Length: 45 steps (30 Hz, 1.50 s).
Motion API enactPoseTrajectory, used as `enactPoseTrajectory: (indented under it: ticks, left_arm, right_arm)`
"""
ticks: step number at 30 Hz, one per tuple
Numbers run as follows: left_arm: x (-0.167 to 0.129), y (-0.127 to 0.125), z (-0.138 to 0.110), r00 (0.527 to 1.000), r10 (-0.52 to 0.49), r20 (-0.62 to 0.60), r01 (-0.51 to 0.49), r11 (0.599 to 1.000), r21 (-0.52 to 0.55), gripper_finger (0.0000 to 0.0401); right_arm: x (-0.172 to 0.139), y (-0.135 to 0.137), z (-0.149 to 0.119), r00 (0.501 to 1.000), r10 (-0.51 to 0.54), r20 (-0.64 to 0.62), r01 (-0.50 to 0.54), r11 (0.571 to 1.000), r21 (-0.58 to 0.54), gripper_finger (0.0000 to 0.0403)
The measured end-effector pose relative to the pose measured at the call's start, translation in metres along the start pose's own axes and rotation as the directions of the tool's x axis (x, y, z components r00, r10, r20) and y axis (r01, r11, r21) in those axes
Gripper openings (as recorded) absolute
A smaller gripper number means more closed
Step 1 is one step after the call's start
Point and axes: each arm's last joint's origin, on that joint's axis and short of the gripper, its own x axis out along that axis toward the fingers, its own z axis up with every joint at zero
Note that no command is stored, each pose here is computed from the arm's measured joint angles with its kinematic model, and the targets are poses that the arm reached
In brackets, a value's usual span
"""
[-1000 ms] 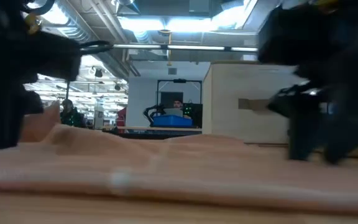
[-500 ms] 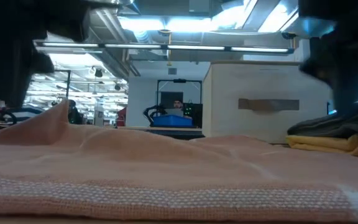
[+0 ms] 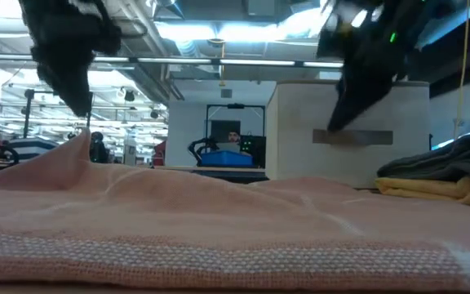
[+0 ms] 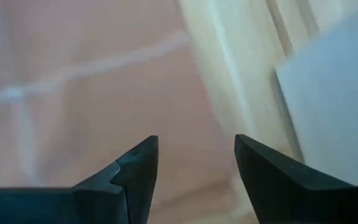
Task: Fold towel
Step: Fold the brown towel
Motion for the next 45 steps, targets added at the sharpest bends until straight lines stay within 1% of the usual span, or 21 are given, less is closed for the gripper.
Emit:
enactPoseTrajectory:
  ticks: [3, 6, 9, 13, 16, 19, 22, 24, 27, 30, 31, 34, 37, 40, 42, 45]
  left_arm:
    - [0.014, 0.022, 0.004, 0.999, -0.016, -0.028, 0.013, 0.995, -0.101, 0.0127]
    - [0.032, 0.036, 0.004, 0.996, -0.049, -0.075, 0.036, 0.985, -0.166, 0.0135]
    - [0.043, 0.044, 0.006, 0.992, -0.099, -0.078, 0.079, 0.971, -0.224, 0.0142]
    - [0.044, 0.049, 0.012, 0.980, -0.175, -0.097, 0.142, 0.951, -0.274, 0.0147]
    - [0.045, 0.052, 0.010, 0.977, -0.169, -0.132, 0.117, 0.936, -0.333, 0.0148]
    - [0.052, 0.056, 0.005, 0.979, -0.126, -0.157, 0.059, 0.926, -0.374, 0.0148]
    - [0.059, 0.056, 0.003, 0.982, -0.114, -0.148, 0.053, 0.930, -0.363, 0.0144]
    - [0.064, 0.055, 0.003, 0.986, -0.116, -0.118, 0.068, 0.935, -0.347, 0.0129]
    - [0.067, 0.053, 0.005, 0.989, -0.136, -0.065, 0.109, 0.944, -0.312, 0.0082]
    - [0.067, 0.051, 0.005, 0.988, -0.146, -0.056, 0.126, 0.956, -0.265, 0.0023]
    - [0.067, 0.050, 0.005, 0.987, -0.148, -0.056, 0.130, 0.961, -0.245, 0.0013]
    - [0.066, 0.048, 0.004, 0.987, -0.152, -0.058, 0.138, 0.970, -0.201, 0.0016]
    - [0.066, 0.047, 0.003, 0.986, -0.156, -0.058, 0.144, 0.975, -0.172, 0.0018]
    - [0.066, 0.047, 0.003, 0.986, -0.156, -0.057, 0.146, 0.977, -0.158, 0.0008]
    - [0.066, 0.047, 0.003, 0.986, -0.154, -0.055, 0.144, 0.977, -0.154, 0.0005]
    - [0.066, 0.047, 0.003, 0.987, -0.154, -0.055, 0.144, 0.978, -0.154, 0.0010]
  right_arm:
    - [0.014, -0.024, -0.008, 0.998, -0.018, -0.063, 0.021, 0.999, 0.045, 0.0214]
    - [0.024, -0.039, -0.018, 0.995, -0.023, -0.095, 0.032, 0.995, 0.091, 0.0214]
    - [0.031, -0.040, -0.030, 0.994, -0.016, -0.112, 0.027, 0.995, 0.099, 0.0214]
    - [0.036, -0.039, -0.039, 0.992, -0.004, -0.123, 0.020, 0.992, 0.127, 0.0214]
    - [0.037, -0.039, -0.041, 0.993, -0.007, -0.116, 0.024, 0.989, 0.144, 0.0214]
    - [0.037, -0.039, -0.040, 0.994, -0.006, -0.105, 0.021, 0.989, 0.146, 0.0214]
    - [0.038, -0.039, -0.037, 0.997, -0.005, -0.083, 0.017, 0.990, 0.142, 0.0214]
    - [0.038, -0.039, -0.037, 0.997, -0.006, -0.081, 0.015, 0.993, 0.121, 0.0214]
    - [0.042, -0.040, -0.038, 0.999, -0.004, -0.048, 0.011, 0.990, 0.137, 0.0214]
    - [0.047, -0.048, -0.043, 0.999, -0.021, -0.046, 0.028, 0.986, 0.167, 0.0214]
    - [0.048, -0.051, -0.045, 0.998, -0.028, -0.057, 0.037, 0.986, 0.165, 0.0214]
    - [0.053, -0.056, -0.052, 0.998, -0.029, -0.050, 0.033, 0.996, 0.085, 0.0214]
    - [0.058, -0.059, -0.059, 0.999, 0.031, -0.018, -0.031, 0.999, 0.016, 0.0214]
    - [0.061, -0.062, -0.058, 0.993, 0.100, 0.058, -0.101, 0.995, 0.009, 0.0214]
    - [0.062, -0.065, -0.057, 0.992, 0.098, 0.083, -0.100, 0.995, 0.019, 0.0214]
    - [0.062, -0.069, -0.059, 0.993, 0.097, 0.068, -0.099, 0.995, 0.032, 0.0214]
